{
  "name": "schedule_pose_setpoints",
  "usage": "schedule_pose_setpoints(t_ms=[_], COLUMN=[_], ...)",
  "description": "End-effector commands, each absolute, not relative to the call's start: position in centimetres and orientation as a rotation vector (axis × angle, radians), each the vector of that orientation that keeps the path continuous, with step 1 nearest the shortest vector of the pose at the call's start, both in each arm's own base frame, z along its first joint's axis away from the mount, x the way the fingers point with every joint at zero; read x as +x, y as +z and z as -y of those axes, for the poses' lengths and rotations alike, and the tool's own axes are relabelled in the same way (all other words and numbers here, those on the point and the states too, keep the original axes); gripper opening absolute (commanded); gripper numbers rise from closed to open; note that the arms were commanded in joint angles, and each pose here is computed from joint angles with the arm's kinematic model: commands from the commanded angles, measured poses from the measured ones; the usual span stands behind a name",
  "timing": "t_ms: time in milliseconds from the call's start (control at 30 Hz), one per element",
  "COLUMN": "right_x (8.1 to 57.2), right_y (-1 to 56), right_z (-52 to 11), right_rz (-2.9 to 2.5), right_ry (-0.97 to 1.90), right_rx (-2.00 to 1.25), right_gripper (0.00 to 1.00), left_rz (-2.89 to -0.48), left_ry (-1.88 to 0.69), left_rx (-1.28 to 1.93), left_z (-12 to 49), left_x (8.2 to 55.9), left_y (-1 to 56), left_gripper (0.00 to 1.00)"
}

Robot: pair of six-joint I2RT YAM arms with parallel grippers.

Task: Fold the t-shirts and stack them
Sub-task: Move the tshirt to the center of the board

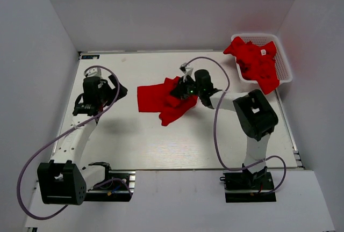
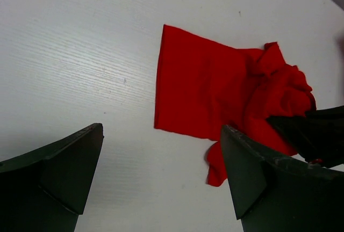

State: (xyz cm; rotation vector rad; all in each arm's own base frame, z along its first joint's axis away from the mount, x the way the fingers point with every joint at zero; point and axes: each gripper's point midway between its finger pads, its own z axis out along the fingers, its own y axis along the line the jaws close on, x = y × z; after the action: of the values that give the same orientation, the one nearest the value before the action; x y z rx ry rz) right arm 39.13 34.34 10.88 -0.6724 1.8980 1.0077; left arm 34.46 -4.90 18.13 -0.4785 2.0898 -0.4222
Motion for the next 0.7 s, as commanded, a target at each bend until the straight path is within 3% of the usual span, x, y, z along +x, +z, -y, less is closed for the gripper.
schedule_pose_setpoints(t_ms=[0,33,100,133,433,667], right_x=[40.1,40.0,39.7,39.3,38.5,36.4], right_y=[12.3,12.3,12.1,12.4,17.8,21.7], right_z=[-35.9,-36.1,-36.0,-36.0,-31.7,-23.7], right_rz=[-1.860,-1.864,-1.869,-1.871,-1.977,-2.039], right_ry=[0.904,0.894,0.857,0.841,0.668,0.398], right_rx=[-0.728,-0.729,-0.748,-0.755,-0.576,-0.268], right_gripper=[0.09,0.26,0.49,0.90,0.90,0.90], left_rz=[-2.125,-2.141,-2.141,-2.159,-2.196,-2.181], left_ry=[-0.444,-0.451,-0.463,-0.477,-0.472,-0.356], left_rx=[-0.431,-0.408,-0.388,-0.384,-0.310,-0.337], left_z=[5.6,5.8,6.1,6.3,6.8,5.1], left_x=[34.7,34.7,35.0,35.0,35.5,35.3], left_y=[17.1,16.7,16.5,16.1,16.4,18.6], left_gripper=[1.00,1.00,1.00,1.00,1.00,1.00])
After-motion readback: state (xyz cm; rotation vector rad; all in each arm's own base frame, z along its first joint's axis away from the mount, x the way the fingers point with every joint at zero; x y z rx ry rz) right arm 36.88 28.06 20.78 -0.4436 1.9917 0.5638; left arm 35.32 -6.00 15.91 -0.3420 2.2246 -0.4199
